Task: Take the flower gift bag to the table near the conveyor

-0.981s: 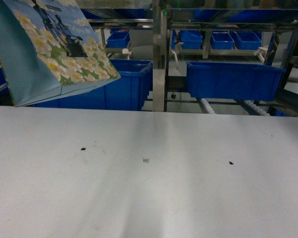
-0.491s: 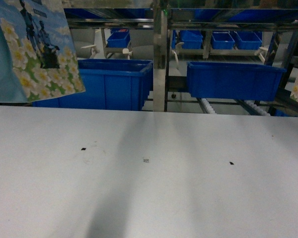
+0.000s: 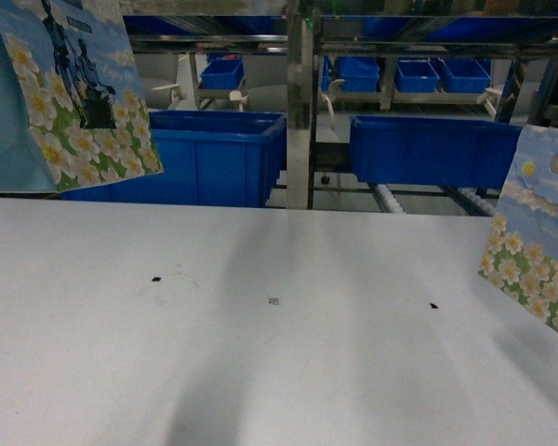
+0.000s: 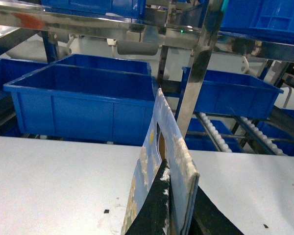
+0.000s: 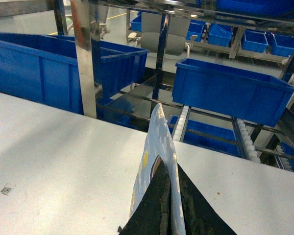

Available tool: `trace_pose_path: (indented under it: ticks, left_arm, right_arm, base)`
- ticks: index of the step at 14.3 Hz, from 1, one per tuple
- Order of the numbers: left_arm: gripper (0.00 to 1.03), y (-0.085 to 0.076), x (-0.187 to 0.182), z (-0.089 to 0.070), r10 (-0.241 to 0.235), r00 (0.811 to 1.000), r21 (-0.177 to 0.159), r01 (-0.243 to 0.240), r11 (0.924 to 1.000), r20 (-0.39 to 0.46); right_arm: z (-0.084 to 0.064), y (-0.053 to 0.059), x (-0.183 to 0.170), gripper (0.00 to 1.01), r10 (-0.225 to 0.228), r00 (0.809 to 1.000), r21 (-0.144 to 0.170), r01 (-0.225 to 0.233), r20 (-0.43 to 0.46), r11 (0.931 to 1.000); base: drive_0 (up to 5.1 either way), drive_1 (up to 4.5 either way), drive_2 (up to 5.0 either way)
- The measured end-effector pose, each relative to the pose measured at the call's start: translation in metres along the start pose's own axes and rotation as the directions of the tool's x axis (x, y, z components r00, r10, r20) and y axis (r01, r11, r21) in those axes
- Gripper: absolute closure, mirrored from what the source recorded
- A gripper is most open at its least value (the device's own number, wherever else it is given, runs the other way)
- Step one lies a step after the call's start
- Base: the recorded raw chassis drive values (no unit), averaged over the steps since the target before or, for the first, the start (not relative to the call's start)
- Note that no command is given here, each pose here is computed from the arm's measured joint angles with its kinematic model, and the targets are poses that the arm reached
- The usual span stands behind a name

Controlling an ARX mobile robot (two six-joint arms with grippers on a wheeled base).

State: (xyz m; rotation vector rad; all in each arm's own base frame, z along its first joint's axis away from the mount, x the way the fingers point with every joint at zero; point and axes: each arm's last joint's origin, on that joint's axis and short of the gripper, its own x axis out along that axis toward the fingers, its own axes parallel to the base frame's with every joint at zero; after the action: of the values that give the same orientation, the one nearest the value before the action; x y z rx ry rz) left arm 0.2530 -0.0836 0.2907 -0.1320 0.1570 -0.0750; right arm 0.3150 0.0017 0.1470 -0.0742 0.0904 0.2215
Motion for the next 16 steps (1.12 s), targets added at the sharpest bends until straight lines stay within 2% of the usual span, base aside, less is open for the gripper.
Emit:
trace_pose_path:
  ticks: [3, 5, 6, 8, 9, 13, 15, 16]
  left_arm:
    - [1.01, 0.000, 0.000, 0.000, 0.000, 1.000, 0.000, 0.000, 1.0000, 0.000]
    - [1.01, 0.000, 0.000, 0.000, 0.000, 1.000, 0.000, 0.000, 1.0000, 0.000]
    - [1.01, 0.000, 0.000, 0.000, 0.000, 1.000, 0.000, 0.000, 1.0000, 0.000]
    - [1.01, 0.000, 0.000, 0.000, 0.000, 1.000, 0.000, 0.000, 1.0000, 0.000]
    - [1.01, 0.000, 0.000, 0.000, 0.000, 1.000, 0.000, 0.000, 1.0000, 0.000]
    - [1.01, 0.000, 0.000, 0.000, 0.000, 1.000, 0.000, 0.000, 1.0000, 0.000]
    - [1.01, 0.000, 0.000, 0.000, 0.000, 1.000, 0.000, 0.000, 1.0000, 0.000]
    - [1.01, 0.000, 0.000, 0.000, 0.000, 1.000, 0.000, 0.000, 1.0000, 0.000]
  right_arm:
    - [-0.020, -0.017, 0.016, 0.99, -0.009, 1.000, 0.010, 0.009, -0.021, 0.9999]
    - [-0.028, -0.026, 0.025, 0.99, 0.004, 1.000, 0.017, -0.004, -0.016, 0.9998]
    - [-0.036, -0.027, 0.032, 0.99, 0.029, 0.999, 0.032, -0.028, -0.021, 0.9991]
    - [-0.048, -0.019, 0.038, 0.99, 0.081, 0.996, 0.041, -0.080, -0.029, 0.9960]
    - [-0.053, -0.018, 0.040, 0.99, 0.090, 0.995, 0.053, -0.088, -0.032, 0.9947]
    - [-0.066, -0.014, 0.044, 0.99, 0.101, 0.993, 0.069, -0.097, -0.054, 0.9929]
    - [-0.070, -0.012, 0.046, 0.99, 0.100, 0.994, 0.059, -0.097, -0.053, 0.9935]
    - [-0.073, -0.013, 0.048, 0.88, 0.099, 0.993, 0.061, -0.095, -0.069, 0.9937]
  base:
    - [0.0, 0.00, 0.0]
    - [0.0, 0.00, 0.0]
    - [0.0, 0.00, 0.0]
    - [0.0, 0.00, 0.0]
    - [0.0, 0.00, 0.0]
    - [0.0, 0.00, 0.0]
    - [0.0, 0.00, 0.0]
    - [0.0, 0.00, 0.0]
